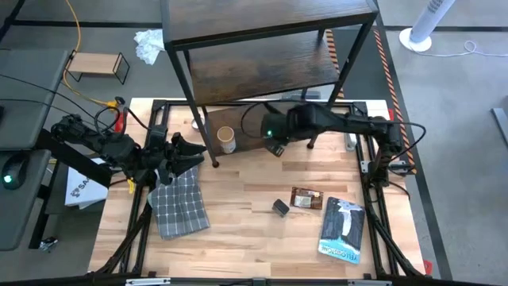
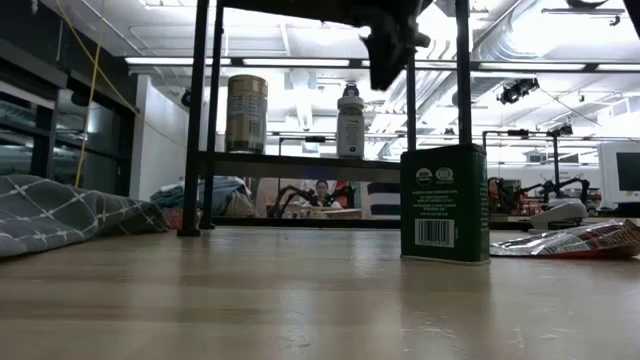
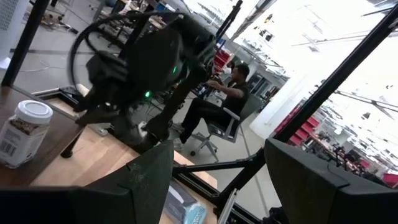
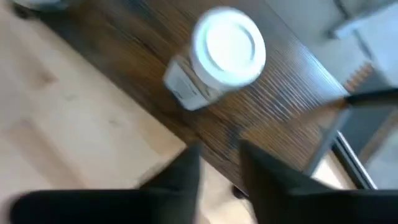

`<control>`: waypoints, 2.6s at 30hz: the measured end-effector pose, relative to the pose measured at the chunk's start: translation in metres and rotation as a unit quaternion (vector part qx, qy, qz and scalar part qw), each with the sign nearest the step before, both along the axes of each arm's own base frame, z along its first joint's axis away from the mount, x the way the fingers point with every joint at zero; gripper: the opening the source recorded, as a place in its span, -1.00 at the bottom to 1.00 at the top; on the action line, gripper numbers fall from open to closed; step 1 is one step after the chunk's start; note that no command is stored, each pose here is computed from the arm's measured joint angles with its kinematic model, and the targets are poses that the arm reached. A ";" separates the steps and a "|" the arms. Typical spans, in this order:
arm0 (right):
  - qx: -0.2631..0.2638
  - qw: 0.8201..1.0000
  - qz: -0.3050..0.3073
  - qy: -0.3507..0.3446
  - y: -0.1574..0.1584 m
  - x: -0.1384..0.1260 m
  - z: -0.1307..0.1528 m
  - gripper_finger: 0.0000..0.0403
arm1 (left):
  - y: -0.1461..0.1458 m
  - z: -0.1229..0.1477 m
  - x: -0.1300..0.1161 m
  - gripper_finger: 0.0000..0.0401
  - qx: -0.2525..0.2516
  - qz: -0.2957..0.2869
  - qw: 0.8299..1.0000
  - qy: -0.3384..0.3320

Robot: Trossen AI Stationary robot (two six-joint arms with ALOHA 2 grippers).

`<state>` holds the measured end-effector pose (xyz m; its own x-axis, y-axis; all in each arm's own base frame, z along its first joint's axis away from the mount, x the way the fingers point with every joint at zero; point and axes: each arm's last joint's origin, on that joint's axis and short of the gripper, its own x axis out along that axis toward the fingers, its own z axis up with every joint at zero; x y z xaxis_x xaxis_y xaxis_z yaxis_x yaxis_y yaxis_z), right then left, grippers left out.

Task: Shelf spices
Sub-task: Put the white seasoning bottle on the shelf

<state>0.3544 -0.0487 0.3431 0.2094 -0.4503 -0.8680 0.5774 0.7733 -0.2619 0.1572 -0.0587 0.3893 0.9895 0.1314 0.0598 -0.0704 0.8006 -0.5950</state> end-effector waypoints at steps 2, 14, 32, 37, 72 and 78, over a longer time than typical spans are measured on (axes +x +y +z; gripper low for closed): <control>-0.011 1.000 -0.022 0.005 0.001 0.000 -0.007 -0.81 | 0.000 0.000 0.000 0.23 0.000 0.001 1.000 0.001; -0.086 0.973 -0.212 -0.038 0.001 -0.004 -0.078 -0.99 | 0.000 0.000 0.000 0.23 -0.001 -0.006 1.000 0.000; -0.035 0.952 -0.100 -0.288 0.008 0.048 -0.087 -1.00 | -0.001 0.000 0.000 0.23 -0.018 -0.010 1.000 -0.003; -0.051 0.968 -0.109 -0.219 0.010 0.039 -0.084 -1.00 | -0.001 0.000 0.000 0.23 -0.025 -0.012 1.000 -0.004; 0.054 0.940 -0.051 -0.333 -0.043 0.053 -0.071 -1.00 | 0.000 -0.004 0.000 0.23 -0.029 -0.001 0.999 0.015; 0.037 0.948 -0.045 -0.313 -0.028 0.053 -0.074 -1.00 | 0.000 -0.004 0.000 0.23 -0.029 0.000 0.999 0.015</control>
